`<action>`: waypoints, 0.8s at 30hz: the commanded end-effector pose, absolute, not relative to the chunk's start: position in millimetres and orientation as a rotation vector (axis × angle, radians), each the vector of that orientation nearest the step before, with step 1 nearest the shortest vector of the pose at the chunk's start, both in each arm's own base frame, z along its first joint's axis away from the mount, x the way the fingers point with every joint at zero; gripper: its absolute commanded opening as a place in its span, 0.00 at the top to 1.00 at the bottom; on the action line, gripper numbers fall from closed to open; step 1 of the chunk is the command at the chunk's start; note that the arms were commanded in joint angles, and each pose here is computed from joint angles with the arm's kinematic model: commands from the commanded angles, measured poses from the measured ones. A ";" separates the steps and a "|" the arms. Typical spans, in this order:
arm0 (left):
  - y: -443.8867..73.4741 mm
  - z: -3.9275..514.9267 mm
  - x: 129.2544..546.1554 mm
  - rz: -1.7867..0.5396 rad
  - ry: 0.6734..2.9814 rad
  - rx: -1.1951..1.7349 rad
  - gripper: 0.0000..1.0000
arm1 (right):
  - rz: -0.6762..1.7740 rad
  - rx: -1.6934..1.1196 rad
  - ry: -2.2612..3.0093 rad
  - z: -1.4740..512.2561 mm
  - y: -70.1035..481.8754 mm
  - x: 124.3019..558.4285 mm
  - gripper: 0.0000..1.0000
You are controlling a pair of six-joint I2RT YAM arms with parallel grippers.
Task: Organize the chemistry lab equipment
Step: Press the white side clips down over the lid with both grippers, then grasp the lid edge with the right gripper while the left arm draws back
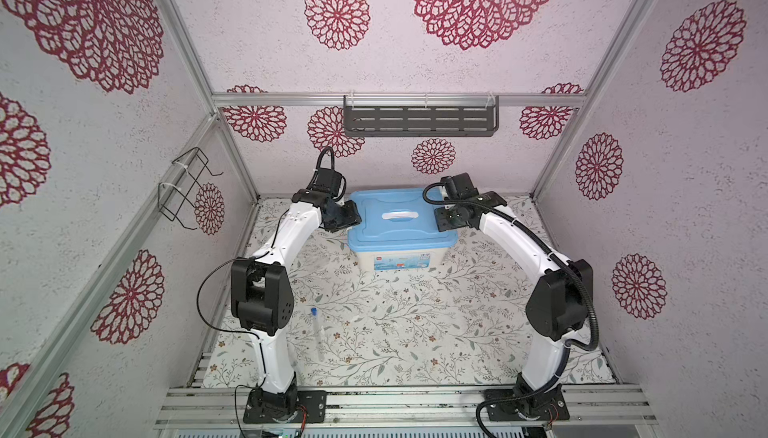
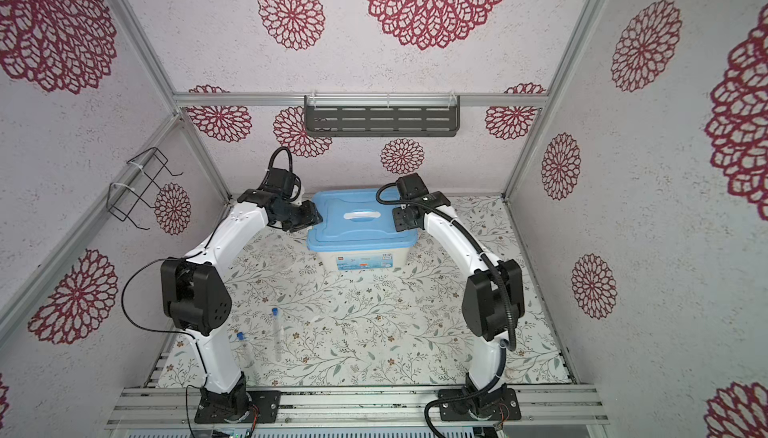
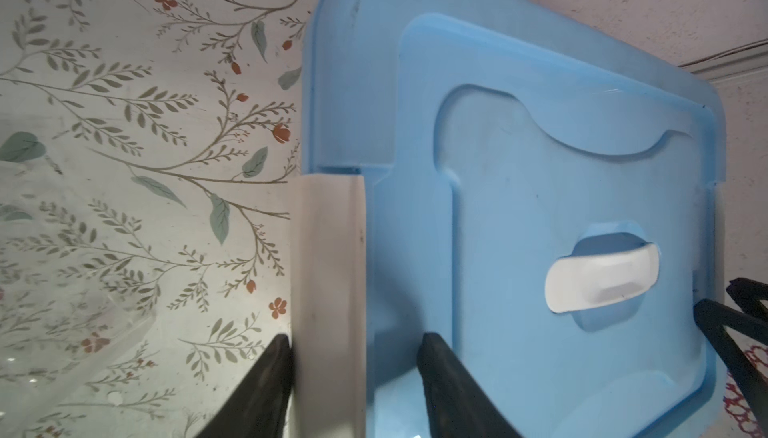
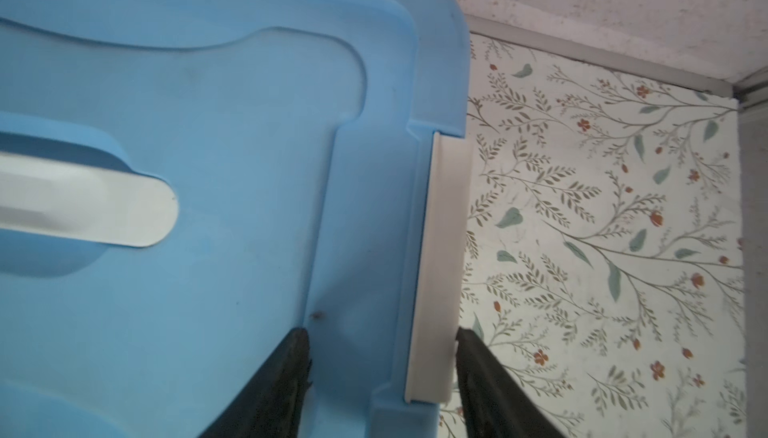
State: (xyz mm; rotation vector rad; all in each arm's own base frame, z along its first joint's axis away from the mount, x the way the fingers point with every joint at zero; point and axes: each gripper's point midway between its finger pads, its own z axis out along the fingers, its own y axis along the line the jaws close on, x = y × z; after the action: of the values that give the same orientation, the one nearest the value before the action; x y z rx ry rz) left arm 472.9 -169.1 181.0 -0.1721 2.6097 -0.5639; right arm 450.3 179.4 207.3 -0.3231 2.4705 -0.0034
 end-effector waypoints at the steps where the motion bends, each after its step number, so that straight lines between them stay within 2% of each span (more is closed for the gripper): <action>1: -240.0 186.6 465.3 -0.824 2.589 -0.019 0.43 | 0.022 -0.401 2.491 212.7 183.6 424.2 0.38; 9: -231.1 176.0 464.1 -0.846 2.627 -0.076 0.31 | -0.083 -0.345 2.508 220.4 133.9 409.5 0.31; 13: -216.7 198.9 461.2 -0.865 2.566 -0.119 0.24 | -0.082 -0.334 2.502 232.4 125.8 402.4 0.25; 17: -204.9 224.4 460.5 -0.946 2.474 -0.158 0.23 | -0.010 -0.316 2.493 251.0 132.2 394.8 0.22; 20: -201.3 239.7 456.2 -0.961 2.415 -0.137 0.22 | 0.045 -0.275 2.475 263.4 143.7 390.8 0.25; 24: -192.9 248.7 445.7 -0.961 2.388 -0.149 0.21 | 0.061 -0.324 2.459 270.4 180.6 380.4 0.25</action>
State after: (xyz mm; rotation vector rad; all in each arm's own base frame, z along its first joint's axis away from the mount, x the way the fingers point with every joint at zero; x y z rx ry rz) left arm 448.5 -192.8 222.7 -0.1796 2.4752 -0.9192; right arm 397.4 156.4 245.2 -0.3227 2.4984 0.0045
